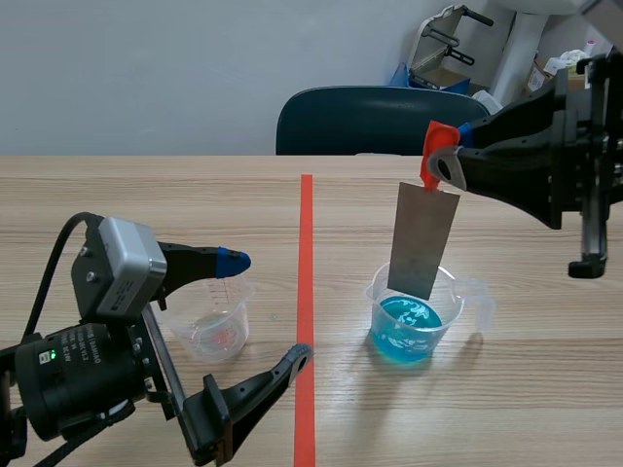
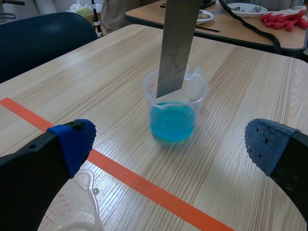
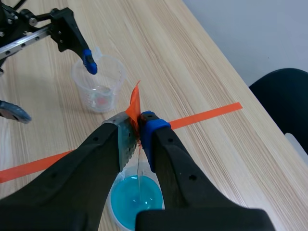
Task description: Do the redox reaction experiment
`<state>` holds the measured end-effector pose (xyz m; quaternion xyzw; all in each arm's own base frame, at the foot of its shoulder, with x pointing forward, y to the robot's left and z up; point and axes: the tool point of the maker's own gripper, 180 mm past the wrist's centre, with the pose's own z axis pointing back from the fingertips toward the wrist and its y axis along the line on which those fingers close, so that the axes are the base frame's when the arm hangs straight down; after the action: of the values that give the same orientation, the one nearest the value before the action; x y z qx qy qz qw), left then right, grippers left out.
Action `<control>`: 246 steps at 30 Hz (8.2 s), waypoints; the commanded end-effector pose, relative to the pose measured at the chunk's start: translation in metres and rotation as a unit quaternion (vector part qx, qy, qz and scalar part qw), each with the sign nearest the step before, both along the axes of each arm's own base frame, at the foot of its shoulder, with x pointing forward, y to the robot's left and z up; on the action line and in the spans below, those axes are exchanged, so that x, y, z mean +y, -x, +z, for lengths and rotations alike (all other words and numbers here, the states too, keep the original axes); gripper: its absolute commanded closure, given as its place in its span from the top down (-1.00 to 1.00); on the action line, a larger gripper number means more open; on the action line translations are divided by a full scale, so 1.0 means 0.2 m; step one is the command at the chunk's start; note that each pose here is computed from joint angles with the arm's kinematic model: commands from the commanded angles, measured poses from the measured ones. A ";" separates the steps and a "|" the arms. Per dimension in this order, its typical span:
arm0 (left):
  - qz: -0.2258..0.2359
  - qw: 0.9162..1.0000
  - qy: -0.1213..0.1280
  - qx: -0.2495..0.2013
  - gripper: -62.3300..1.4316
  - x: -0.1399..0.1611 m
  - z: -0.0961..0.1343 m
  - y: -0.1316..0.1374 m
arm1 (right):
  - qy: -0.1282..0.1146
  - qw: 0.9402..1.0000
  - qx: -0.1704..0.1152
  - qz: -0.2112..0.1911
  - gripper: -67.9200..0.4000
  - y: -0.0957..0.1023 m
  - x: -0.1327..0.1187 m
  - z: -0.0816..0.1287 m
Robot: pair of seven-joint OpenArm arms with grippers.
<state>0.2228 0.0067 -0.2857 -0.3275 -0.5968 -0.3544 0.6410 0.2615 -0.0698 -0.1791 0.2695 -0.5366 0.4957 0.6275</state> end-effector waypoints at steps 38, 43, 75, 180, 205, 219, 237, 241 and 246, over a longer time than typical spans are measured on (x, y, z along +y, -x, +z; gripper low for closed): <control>-0.003 1.000 0.017 -0.011 1.00 -0.03 0.06 0.00 | 0.004 1.000 -0.011 0.014 -0.97 0.07 0.02 0.38; -0.003 1.000 0.017 -0.011 1.00 -0.03 0.06 0.00 | 0.005 1.000 -0.010 0.013 -0.97 0.07 0.02 0.38; -0.003 1.000 0.017 -0.011 1.00 -0.03 0.06 0.00 | 0.003 1.000 -0.010 0.013 -0.97 0.07 0.02 0.38; -0.012 0.998 0.060 -0.034 -0.87 -0.32 0.21 -0.16 | 0.001 1.000 -0.011 0.014 -0.97 0.07 0.02 0.39; 0.009 0.996 0.082 -0.022 -0.87 -0.41 0.17 -0.23 | 0.000 1.000 -0.011 0.014 -0.97 0.07 0.02 0.39; 0.009 0.996 0.082 -0.022 -0.87 -0.41 0.17 -0.23 | 0.000 1.000 -0.011 0.014 -0.97 0.07 0.02 0.39; 0.009 0.997 0.069 -0.029 -0.85 -0.34 0.14 -0.23 | 0.000 1.000 -0.011 0.014 -0.97 0.07 0.02 0.39; 0.009 0.998 0.049 -0.030 -0.38 -0.28 0.11 -0.23 | 0.000 1.000 -0.011 0.014 -0.97 0.07 0.02 0.39; 0.004 0.999 0.036 -0.036 0.99 -0.21 0.09 -0.22 | 0.000 1.000 -0.011 0.014 -0.97 0.07 0.02 0.39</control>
<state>0.2675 -0.0347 -0.2763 -0.3277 -0.6242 -0.3454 0.6194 0.2495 -0.0670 -0.1097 0.2688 -0.5324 0.5030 0.6256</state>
